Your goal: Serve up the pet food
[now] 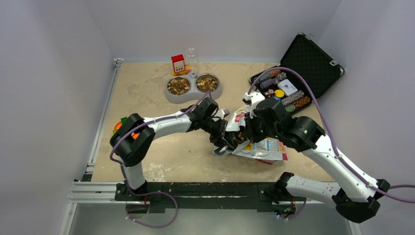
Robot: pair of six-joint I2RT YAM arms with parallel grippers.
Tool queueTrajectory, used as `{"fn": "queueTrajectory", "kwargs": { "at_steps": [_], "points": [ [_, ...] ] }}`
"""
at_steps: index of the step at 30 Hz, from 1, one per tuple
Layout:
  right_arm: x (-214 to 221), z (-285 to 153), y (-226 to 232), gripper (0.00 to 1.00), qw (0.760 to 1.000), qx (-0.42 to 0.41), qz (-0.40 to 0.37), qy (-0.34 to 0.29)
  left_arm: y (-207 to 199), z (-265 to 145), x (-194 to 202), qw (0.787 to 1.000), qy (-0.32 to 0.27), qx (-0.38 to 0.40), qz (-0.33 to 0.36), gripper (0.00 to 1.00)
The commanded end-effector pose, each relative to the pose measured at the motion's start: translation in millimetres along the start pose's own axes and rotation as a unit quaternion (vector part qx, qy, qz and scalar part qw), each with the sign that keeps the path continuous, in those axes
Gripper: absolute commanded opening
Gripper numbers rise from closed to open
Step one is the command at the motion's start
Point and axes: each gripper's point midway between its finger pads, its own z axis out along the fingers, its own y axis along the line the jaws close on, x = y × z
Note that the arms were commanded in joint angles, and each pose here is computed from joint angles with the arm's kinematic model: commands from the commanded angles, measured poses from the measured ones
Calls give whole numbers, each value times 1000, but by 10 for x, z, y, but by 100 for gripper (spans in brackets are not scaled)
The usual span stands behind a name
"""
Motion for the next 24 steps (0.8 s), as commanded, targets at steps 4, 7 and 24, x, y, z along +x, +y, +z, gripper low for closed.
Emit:
{"fn": "queueTrajectory", "kwargs": {
  "at_steps": [4, 7, 24],
  "points": [
    [-525, -352, 271, 0, 988, -73, 17, -133, -584, -387, 291, 945, -50, 146, 287, 0],
    [-533, -416, 200, 0, 987, -60, 14, -147, -583, -470, 371, 943, -56, 157, 289, 0],
    [-509, -581, -19, 0, 983, -19, 7, -185, -554, -643, 735, 938, -26, 250, 236, 0]
  ]
}}
